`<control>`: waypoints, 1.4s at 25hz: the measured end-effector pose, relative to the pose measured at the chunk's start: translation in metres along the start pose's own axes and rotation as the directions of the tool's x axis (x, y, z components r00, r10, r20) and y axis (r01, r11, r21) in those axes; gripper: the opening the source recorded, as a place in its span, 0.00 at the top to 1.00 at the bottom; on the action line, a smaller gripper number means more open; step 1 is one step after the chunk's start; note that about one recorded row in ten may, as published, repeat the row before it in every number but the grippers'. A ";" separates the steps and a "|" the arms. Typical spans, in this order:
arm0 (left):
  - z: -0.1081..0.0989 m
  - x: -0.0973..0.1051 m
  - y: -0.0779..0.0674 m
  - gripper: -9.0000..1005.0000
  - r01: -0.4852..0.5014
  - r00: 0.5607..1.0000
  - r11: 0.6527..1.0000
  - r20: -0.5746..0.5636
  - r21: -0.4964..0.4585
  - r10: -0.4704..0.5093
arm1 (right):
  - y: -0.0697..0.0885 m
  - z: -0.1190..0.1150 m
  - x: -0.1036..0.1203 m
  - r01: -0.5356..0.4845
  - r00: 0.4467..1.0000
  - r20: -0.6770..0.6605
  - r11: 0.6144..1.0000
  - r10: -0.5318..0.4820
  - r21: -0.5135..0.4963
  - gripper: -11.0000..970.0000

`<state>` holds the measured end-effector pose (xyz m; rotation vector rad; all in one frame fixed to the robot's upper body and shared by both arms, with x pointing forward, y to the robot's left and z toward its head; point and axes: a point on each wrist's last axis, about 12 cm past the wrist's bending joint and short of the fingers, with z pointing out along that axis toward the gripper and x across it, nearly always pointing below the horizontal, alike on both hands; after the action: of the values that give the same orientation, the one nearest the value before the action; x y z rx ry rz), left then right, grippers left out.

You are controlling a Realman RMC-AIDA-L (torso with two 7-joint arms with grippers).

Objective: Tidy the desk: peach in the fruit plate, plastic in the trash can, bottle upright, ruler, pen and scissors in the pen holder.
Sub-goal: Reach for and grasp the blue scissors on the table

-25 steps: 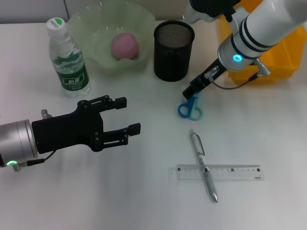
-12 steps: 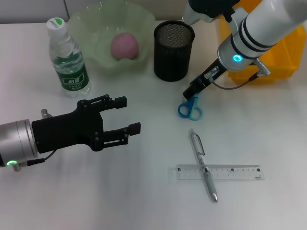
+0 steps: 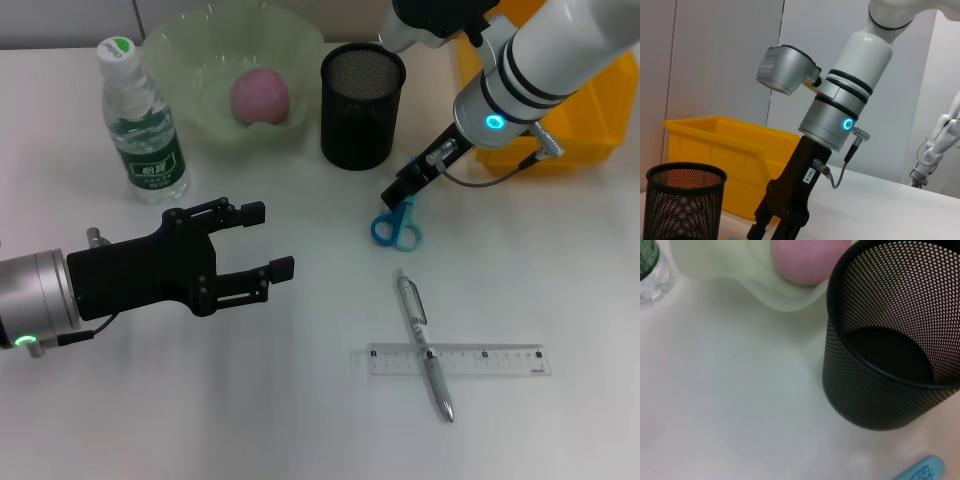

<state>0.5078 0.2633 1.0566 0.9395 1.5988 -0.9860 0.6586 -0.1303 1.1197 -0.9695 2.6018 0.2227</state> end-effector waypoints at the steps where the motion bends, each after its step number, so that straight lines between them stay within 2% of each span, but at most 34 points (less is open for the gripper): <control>1: 0.000 0.000 0.000 0.24 0.000 1.000 1.000 0.000 0.000 0.000 | 0.000 0.000 0.000 0.000 1.000 0.000 1.000 0.000 0.000 0.26; 35: 0.000 0.000 -0.001 0.25 0.004 1.000 1.000 0.010 -0.001 -0.004 | 0.001 -0.001 -0.003 0.007 1.000 0.003 1.000 -0.007 0.002 0.26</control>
<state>0.5073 0.2627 1.0564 0.9293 1.5932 -0.9910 0.6595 -0.1282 1.1218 -0.9770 2.5952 0.2198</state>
